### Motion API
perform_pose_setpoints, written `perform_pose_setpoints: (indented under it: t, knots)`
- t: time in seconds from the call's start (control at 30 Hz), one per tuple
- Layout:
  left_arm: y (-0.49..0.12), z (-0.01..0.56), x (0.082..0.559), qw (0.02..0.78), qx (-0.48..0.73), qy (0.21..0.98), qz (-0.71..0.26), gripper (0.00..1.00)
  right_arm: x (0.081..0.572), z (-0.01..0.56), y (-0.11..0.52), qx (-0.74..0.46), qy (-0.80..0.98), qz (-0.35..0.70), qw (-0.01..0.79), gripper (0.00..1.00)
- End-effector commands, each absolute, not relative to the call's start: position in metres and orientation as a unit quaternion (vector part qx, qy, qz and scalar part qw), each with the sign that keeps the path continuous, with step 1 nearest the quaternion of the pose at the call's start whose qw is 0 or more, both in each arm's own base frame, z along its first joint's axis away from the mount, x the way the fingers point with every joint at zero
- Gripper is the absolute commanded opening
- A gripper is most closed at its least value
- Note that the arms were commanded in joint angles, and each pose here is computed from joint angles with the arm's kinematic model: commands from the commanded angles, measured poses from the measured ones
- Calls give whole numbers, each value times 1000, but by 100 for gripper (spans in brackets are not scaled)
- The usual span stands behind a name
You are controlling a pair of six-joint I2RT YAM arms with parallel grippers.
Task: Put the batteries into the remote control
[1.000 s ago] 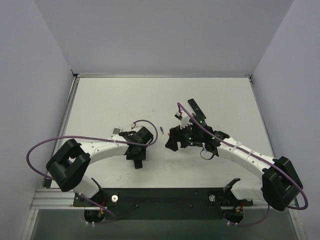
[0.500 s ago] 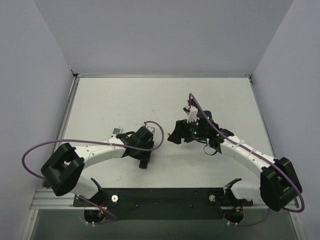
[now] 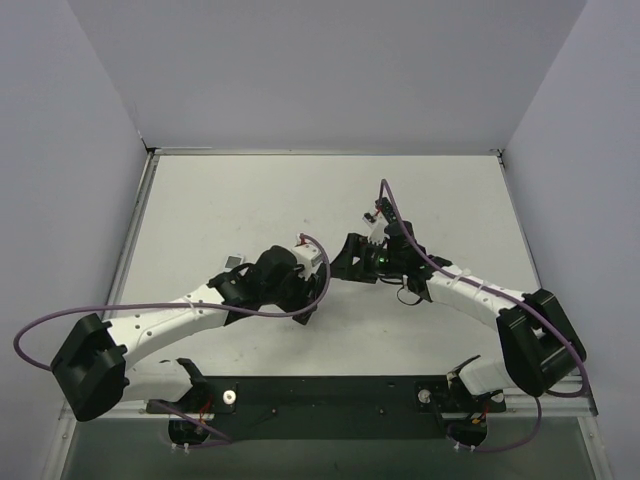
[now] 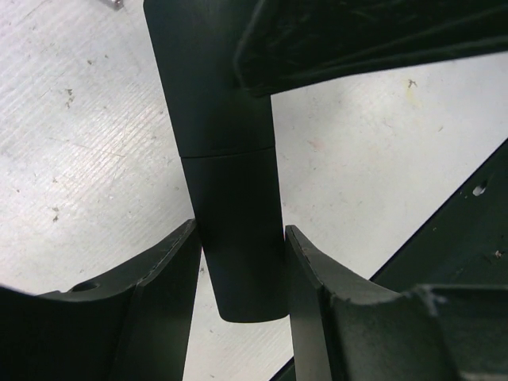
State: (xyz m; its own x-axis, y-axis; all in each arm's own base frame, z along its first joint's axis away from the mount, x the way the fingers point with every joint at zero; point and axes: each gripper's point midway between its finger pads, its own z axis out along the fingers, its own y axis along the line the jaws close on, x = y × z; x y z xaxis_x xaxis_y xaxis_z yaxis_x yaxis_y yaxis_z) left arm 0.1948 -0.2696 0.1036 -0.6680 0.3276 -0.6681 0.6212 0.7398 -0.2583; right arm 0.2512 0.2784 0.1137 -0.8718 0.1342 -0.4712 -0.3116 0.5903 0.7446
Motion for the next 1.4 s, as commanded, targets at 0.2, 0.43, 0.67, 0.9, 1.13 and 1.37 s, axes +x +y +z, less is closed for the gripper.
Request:
perform_pose_setpoints:
  t: [0.2,0.43,0.67,0.9,1.13,1.37]
  knots:
    - [-284,132,192,353,337,829,-272,0,252,140,302,-37,820,529,217,65]
    - [-285,141,192,366,351,817,-275,0,249,143,307,-34,808,554,199,44]
    - [-278,152,198,388,326,821,-262,23,258,165,306,-1,773,597,216,6]
    - [-258,209,217,482,176,809,-286,86,279,201,290,58,725,617,301,0]
    - [-227,244,223,534,-75,739,-404,88,293,249,262,137,650,632,399,0]
    - [-223,258,225,539,-161,668,-488,88,288,277,256,167,607,638,444,0]
